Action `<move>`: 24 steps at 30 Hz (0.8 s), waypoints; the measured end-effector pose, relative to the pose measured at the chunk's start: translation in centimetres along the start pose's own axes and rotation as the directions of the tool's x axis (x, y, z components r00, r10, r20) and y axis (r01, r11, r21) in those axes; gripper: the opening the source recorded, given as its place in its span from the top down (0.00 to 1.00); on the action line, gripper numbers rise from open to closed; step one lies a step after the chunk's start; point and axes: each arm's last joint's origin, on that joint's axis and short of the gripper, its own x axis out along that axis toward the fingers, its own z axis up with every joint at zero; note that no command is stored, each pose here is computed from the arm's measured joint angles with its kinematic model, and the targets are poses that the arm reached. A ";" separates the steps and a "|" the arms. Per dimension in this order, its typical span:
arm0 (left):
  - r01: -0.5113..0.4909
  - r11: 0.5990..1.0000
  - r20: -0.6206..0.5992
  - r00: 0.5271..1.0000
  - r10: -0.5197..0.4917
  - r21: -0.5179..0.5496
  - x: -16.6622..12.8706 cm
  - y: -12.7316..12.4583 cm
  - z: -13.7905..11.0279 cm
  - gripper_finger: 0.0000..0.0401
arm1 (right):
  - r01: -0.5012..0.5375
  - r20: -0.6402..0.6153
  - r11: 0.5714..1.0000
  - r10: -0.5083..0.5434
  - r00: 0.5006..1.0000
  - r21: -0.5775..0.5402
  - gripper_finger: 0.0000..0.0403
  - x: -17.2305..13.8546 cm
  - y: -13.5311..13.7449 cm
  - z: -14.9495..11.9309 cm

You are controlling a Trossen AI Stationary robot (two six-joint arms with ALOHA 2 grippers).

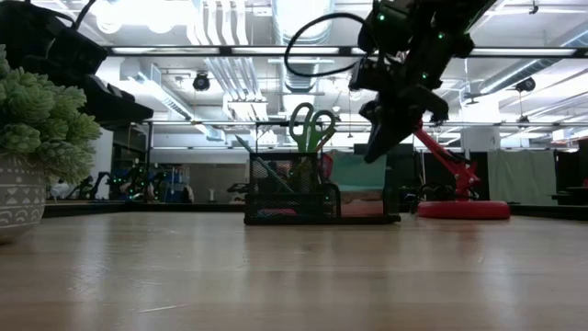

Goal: Pick and place office supplies into organizer
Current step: Put the blue sticky notes into the black desk organizer

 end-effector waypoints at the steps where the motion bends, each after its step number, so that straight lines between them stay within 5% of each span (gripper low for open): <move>1: 0.000 1.000 0.001 1.000 0.000 0.000 0.0 0.0 0.0 1.00 | -0.001 -0.004 1.000 0.001 1.000 -0.001 0.98 0.2 0.0 0.0; 24: 0.000 1.000 -0.001 1.000 0.000 0.000 0.0 0.0 0.0 1.00 | -0.029 -0.100 1.000 0.028 0.995 -0.010 0.98 5.0 0.2 -0.8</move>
